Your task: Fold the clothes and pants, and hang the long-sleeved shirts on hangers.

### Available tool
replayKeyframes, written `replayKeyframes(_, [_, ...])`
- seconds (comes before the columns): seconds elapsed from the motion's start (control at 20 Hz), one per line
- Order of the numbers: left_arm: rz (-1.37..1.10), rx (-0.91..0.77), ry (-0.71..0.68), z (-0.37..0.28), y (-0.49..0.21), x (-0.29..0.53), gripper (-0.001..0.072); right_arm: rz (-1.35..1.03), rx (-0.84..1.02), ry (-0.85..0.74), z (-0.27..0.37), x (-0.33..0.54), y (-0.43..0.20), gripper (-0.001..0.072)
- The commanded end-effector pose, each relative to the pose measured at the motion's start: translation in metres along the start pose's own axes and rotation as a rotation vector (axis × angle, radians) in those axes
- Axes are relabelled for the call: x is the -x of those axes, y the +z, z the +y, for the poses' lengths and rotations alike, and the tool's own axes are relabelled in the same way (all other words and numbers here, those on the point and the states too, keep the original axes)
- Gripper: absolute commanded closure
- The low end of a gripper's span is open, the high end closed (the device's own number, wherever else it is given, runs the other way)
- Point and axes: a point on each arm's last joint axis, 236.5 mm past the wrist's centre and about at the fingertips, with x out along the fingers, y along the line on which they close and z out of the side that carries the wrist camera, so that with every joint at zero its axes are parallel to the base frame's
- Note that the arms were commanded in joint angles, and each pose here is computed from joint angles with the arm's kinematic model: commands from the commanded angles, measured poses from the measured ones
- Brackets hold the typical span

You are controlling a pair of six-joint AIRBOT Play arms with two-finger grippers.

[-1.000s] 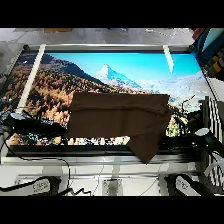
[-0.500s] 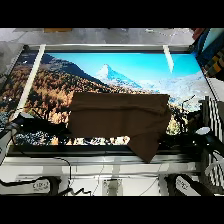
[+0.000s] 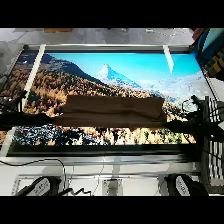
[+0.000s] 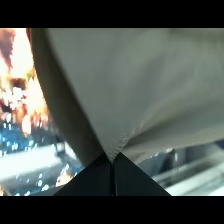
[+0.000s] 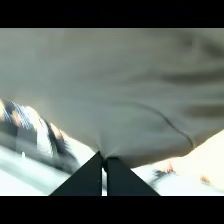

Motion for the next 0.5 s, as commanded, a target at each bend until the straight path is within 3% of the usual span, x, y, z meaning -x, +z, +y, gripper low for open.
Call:
replayKeyframes(0.0, [-0.191,-0.005,0.016,-0.016,0.04,0.016,0.0693,-0.284,-0.03,-0.025,0.017,0.023,0.061,0.07])
replayKeyframes(0.3, [-0.295,0.093,0.108,-0.005,0.091,-0.068,0.0693,-0.462,-0.1,-0.158,-0.026,-0.048,0.131,0.07])
replayKeyframes(0.45, [-0.291,0.16,0.111,-0.001,0.096,-0.104,0.0693,-0.419,-0.21,-0.204,-0.064,-0.09,0.145,0.07])
